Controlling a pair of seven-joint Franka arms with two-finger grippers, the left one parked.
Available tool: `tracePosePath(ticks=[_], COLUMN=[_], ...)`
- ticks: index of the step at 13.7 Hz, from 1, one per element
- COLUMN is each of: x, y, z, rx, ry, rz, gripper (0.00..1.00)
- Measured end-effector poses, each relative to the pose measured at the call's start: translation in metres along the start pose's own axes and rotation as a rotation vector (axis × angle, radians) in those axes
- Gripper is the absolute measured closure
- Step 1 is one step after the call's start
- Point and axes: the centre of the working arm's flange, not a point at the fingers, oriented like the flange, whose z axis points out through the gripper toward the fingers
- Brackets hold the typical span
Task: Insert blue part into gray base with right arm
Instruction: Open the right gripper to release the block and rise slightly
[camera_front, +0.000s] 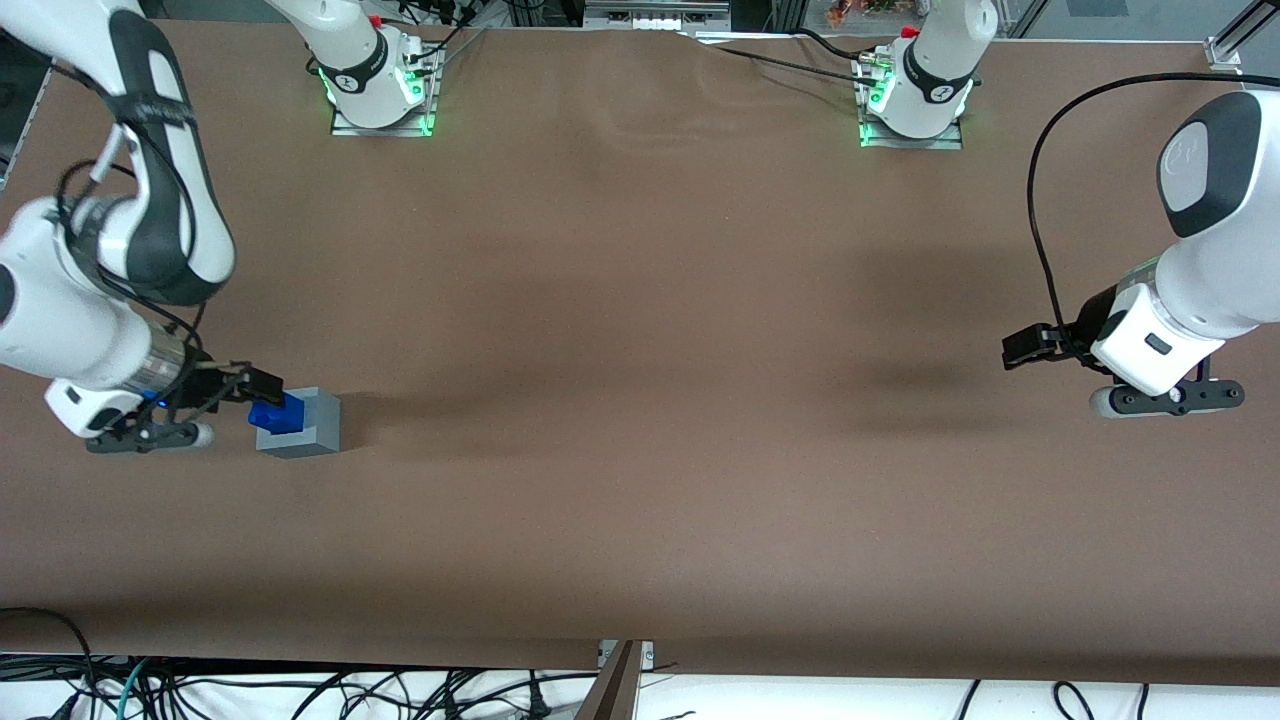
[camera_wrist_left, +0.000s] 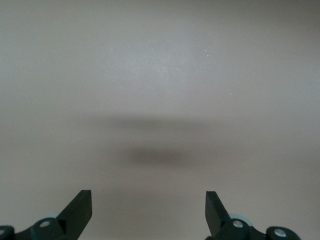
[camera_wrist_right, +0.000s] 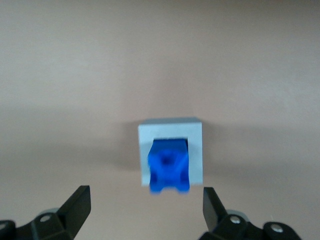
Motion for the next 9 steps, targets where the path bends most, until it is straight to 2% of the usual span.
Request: tracePosePath(ticks=[5,7,9], x=[-0.060,-0.070,-0.070], y=[-0.011,-0.012,-0.013], z=[-0.132,-0.152,-0.154], rx=[0.023,0.025,0.018], ry=[-0.018,-0.009,-0.020], rz=[-0.014,-0.017,-0.021], gripper=[0.00,0.00,0.00])
